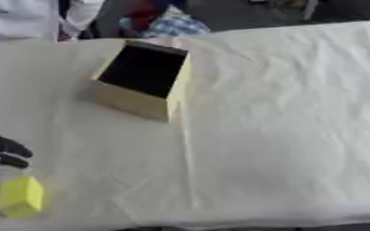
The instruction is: Pick up objects on the table and place them in the box.
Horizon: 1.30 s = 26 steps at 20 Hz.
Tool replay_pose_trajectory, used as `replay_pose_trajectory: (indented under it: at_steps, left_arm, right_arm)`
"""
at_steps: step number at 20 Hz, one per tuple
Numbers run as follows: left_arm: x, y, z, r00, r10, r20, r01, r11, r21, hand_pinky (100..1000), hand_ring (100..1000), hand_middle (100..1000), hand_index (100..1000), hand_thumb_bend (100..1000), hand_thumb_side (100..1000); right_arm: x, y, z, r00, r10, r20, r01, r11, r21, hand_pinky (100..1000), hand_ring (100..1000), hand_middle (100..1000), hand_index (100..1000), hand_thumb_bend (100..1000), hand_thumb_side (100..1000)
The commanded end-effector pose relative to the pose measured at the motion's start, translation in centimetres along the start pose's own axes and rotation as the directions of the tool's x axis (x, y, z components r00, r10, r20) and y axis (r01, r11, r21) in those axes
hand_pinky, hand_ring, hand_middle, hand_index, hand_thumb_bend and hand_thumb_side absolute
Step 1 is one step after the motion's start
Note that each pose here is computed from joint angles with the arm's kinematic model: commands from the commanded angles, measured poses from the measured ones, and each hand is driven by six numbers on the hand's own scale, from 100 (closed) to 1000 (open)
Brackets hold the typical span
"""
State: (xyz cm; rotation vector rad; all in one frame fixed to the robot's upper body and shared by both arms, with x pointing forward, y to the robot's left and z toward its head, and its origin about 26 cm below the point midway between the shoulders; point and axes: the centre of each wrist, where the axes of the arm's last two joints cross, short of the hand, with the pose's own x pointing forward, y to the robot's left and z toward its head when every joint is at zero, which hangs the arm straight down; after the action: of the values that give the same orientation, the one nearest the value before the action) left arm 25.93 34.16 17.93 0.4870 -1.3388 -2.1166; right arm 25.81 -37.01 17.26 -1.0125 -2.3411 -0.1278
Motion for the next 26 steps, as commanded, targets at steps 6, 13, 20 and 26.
replay_pose_trajectory:
  at_steps: [6,13,20,26]
  left_arm:
    - [0.3,0.0,0.1,0.998,-0.055,-0.033,0.053,0.998,-0.038,945,954,914,955,316,835]
    - [0.4,-0.4,0.0,0.997,-0.055,-0.063,0.050,0.996,-0.071,964,970,930,986,307,451]
    - [0.7,-1.0,-0.2,0.993,-0.038,-0.108,0.029,0.996,-0.082,966,973,934,992,328,449]
    - [0.8,-1.3,-0.3,0.983,-0.013,-0.184,0.003,0.998,-0.055,968,975,933,988,360,469]
  right_arm:
    - [0.6,0.0,-0.8,0.999,-0.015,0.032,0.015,1.000,0.006,600,665,525,703,100,888]
    - [0.6,0.0,-0.7,0.999,-0.015,0.029,0.015,1.000,0.001,600,663,523,702,100,892]
    - [0.6,0.0,-0.8,0.999,-0.016,0.029,0.016,1.000,-0.001,599,662,521,700,100,895]
    - [0.6,0.0,-0.8,1.000,-0.016,0.027,0.016,1.000,-0.003,598,661,520,699,100,898]
